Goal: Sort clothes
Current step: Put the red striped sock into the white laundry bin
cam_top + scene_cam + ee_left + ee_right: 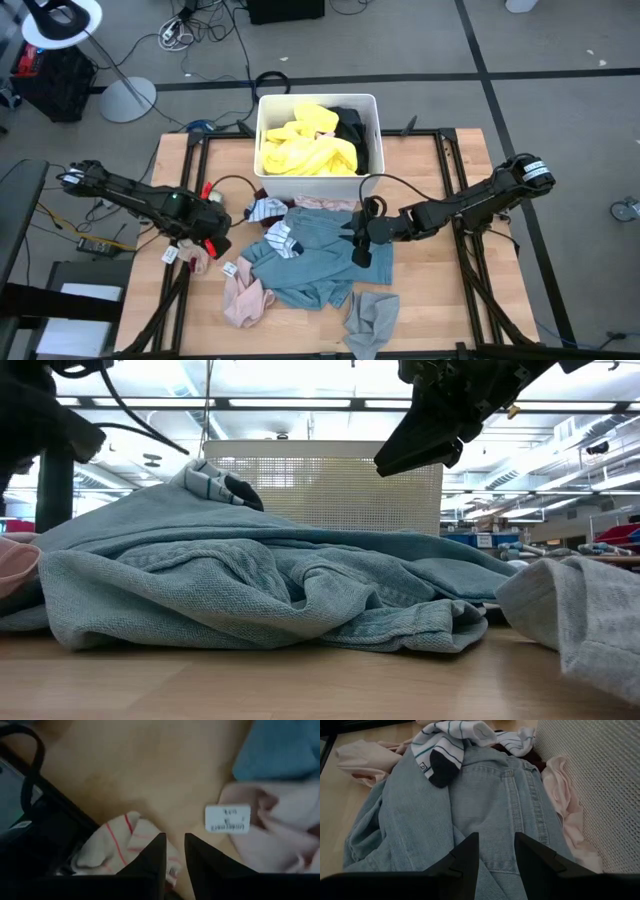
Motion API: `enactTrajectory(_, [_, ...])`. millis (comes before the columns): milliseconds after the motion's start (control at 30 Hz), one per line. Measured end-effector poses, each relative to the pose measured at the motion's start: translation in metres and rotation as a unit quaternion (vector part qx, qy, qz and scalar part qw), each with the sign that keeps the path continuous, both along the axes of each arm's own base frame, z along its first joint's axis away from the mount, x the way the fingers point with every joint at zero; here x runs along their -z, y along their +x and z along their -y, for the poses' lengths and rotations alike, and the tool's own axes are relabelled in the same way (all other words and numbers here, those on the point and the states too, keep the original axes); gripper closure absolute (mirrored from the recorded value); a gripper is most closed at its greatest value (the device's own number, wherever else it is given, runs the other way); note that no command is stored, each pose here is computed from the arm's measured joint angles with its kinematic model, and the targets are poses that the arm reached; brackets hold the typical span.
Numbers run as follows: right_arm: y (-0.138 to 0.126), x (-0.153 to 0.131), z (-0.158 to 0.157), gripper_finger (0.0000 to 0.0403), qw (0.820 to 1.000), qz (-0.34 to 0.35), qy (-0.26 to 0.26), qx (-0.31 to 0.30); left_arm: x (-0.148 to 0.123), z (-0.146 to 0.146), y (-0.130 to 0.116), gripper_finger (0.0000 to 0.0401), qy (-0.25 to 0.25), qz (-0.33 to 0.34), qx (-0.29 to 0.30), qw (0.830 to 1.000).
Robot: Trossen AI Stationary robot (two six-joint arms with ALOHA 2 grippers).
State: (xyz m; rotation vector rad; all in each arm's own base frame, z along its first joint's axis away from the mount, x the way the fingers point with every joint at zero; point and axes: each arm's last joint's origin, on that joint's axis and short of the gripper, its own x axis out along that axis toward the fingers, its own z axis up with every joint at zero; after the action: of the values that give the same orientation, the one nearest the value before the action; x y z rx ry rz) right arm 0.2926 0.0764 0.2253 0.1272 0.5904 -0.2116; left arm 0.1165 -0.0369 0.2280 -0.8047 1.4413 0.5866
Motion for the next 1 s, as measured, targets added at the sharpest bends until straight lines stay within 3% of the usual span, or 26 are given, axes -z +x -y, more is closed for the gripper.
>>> enactTrajectory(133, [0.000, 0.000, 0.000, 0.0277, 1.000, 0.000, 0.000, 0.000, 0.003, 0.002, 0.004, 0.0328, -0.010, -0.023, -0.091, 0.996])
enactTrajectory(400, [0.000, 0.000, 0.000, 0.0277, 1.000, -0.002, 0.000, 0.000, 0.006, 0.015, 0.016, 0.0328, -0.051, -0.003, -0.115, 0.992])
enactTrajectory(700, [-0.004, 0.004, -0.003, 0.0277, 1.000, -0.026, -0.004, -0.004, 0.007, 0.047, 0.002, 0.0328, -0.007, 0.015, -0.145, 0.989])
enactTrajectory(1000, [-0.005, 0.004, -0.005, 0.0277, 1.000, -0.024, -0.002, -0.006, 0.009, 0.073, -0.023, 0.0328, 0.022, 0.044, -0.224, 0.973])
